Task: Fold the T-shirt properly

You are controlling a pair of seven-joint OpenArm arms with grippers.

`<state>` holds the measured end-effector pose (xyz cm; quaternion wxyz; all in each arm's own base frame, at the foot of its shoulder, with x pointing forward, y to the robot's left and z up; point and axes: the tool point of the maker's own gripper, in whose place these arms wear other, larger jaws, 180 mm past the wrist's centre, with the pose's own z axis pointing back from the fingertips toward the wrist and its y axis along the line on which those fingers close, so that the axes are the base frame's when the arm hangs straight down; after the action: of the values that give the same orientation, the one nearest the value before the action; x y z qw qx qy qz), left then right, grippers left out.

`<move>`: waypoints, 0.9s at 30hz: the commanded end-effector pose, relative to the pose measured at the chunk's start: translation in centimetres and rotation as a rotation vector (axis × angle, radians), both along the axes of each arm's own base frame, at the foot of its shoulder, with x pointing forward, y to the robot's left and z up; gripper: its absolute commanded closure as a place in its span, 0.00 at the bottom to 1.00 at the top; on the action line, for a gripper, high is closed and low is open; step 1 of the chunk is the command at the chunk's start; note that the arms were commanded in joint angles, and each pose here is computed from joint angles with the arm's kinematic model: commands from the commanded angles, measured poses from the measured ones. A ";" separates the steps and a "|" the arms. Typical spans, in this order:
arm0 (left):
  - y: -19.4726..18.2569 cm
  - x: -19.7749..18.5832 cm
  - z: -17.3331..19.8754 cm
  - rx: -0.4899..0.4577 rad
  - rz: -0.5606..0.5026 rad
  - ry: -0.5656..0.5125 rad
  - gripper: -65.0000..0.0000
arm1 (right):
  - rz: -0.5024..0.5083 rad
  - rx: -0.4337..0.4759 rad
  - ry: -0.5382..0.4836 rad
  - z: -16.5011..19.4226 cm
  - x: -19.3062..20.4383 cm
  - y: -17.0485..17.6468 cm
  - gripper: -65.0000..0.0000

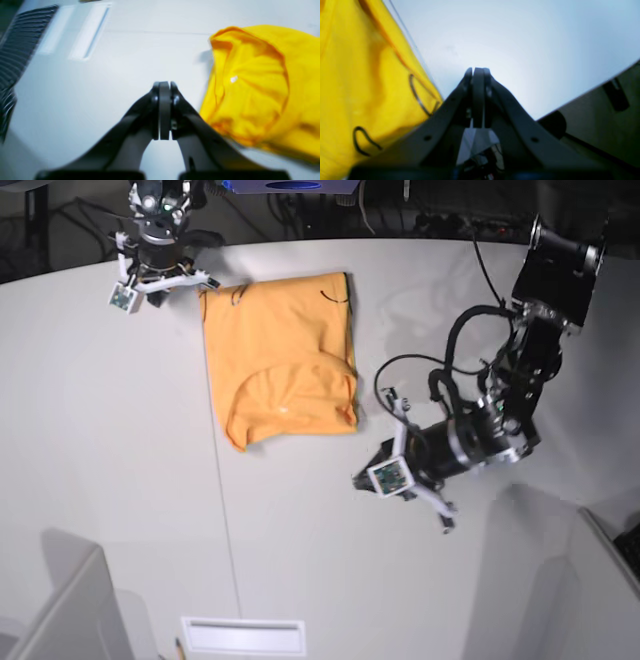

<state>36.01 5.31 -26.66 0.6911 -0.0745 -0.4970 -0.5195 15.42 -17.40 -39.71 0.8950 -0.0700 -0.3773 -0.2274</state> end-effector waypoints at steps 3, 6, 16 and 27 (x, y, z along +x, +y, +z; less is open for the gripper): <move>4.3 -2.1 -0.6 0.070 0.097 -0.025 1.00 | 0.017 -0.038 -0.019 0.9 -0.2 -0.7 1.00; 8.7 -7.1 -4.2 0.180 0.150 0.075 1.00 | 0.015 -0.035 0.018 0.8 -2.2 -0.7 1.00; 14.9 -25.8 -10.5 0.111 0.277 0.500 1.00 | 0.059 0.001 0.227 -1.2 -10.5 1.1 1.00; 14.6 -41.0 -17.5 0.142 0.259 0.928 1.00 | 0.352 0.143 0.528 -5.2 -18.7 8.1 1.00</move>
<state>-4.99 19.82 -44.39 0.9033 -0.1868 -0.1042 -0.3719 -3.15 -9.04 -45.28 0.9906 0.0072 -0.1180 -0.0683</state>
